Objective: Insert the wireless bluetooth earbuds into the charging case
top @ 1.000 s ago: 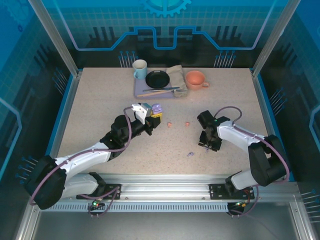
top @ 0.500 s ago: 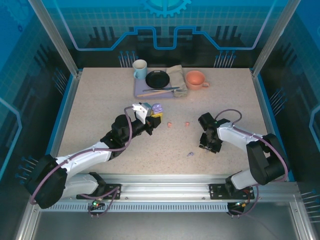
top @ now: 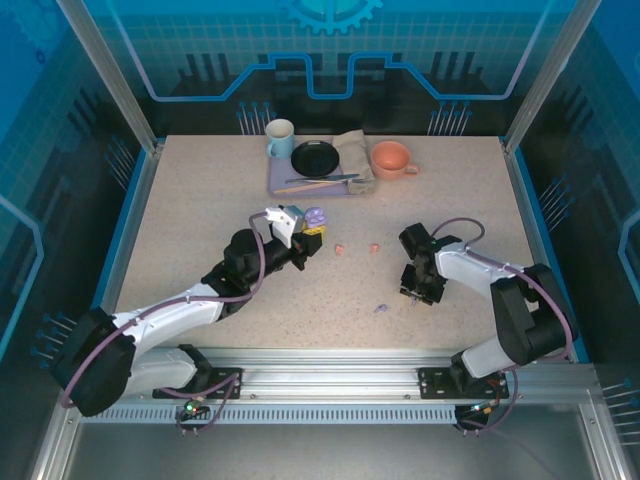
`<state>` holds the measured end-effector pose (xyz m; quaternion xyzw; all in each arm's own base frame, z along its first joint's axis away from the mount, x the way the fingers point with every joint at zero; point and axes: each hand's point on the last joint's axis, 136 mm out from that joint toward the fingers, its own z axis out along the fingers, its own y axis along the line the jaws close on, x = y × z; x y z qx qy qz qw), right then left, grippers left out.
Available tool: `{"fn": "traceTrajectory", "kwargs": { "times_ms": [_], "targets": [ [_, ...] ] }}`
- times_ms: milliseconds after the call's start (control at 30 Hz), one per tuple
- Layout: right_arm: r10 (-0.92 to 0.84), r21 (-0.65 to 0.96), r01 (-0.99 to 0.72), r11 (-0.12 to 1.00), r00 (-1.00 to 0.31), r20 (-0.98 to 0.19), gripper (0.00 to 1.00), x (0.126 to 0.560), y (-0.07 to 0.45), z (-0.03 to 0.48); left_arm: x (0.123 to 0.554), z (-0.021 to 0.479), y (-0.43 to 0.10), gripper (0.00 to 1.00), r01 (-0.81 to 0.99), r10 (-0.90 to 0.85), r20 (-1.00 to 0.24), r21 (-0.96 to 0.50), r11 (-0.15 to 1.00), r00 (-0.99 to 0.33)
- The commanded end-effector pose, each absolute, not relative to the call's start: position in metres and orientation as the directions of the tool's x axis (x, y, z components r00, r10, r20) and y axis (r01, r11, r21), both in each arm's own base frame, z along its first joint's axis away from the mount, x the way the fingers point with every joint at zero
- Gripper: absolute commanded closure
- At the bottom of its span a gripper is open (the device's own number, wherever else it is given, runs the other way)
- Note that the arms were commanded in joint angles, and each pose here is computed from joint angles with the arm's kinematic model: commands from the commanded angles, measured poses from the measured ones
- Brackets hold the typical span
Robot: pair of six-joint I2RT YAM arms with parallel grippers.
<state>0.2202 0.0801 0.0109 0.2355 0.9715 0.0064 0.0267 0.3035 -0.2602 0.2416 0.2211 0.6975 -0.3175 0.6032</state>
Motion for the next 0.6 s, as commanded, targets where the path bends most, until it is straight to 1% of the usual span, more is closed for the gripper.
{"fn": "traceTrajectory", "kwargs": {
  "times_ms": [0,133,333,400,500,567],
  "targets": [
    [0.453,0.028,0.453,0.891,-0.892,0.005,0.65,0.2154,0.0836,0.0077,0.3047,0.2676,-0.2677,1.0,0.719,-0.117,-0.986,-0.17,0.675,-0.122],
    [0.449,0.032,0.449,0.893,-0.893,0.011,0.7,0.2187,0.0861,0.0077,0.3052,0.2676,-0.268,1.0,0.719,-0.117,-0.986,-0.167,0.675,-0.119],
    [0.452,0.04,0.452,0.891,-0.892,0.013,0.75,0.2187,0.0873,0.0076,0.3056,0.2669,-0.2689,1.0,0.719,-0.121,-0.985,-0.172,0.673,-0.123],
    [0.454,0.046,0.454,0.89,-0.891,0.013,0.75,0.2184,0.0879,0.0082,0.3059,0.2668,-0.2691,1.0,0.72,-0.12,-0.985,-0.171,0.673,-0.122],
    [0.452,0.049,0.452,0.891,-0.892,0.016,0.71,0.2161,0.0881,0.0092,0.3058,0.2672,-0.2692,1.0,0.72,-0.121,-0.985,-0.171,0.672,-0.122],
    [0.454,0.052,0.454,0.89,-0.891,0.011,0.7,0.2153,0.0873,0.0108,0.3063,0.2667,-0.269,1.0,0.719,-0.12,-0.985,-0.172,0.673,-0.122]
  ]
}}
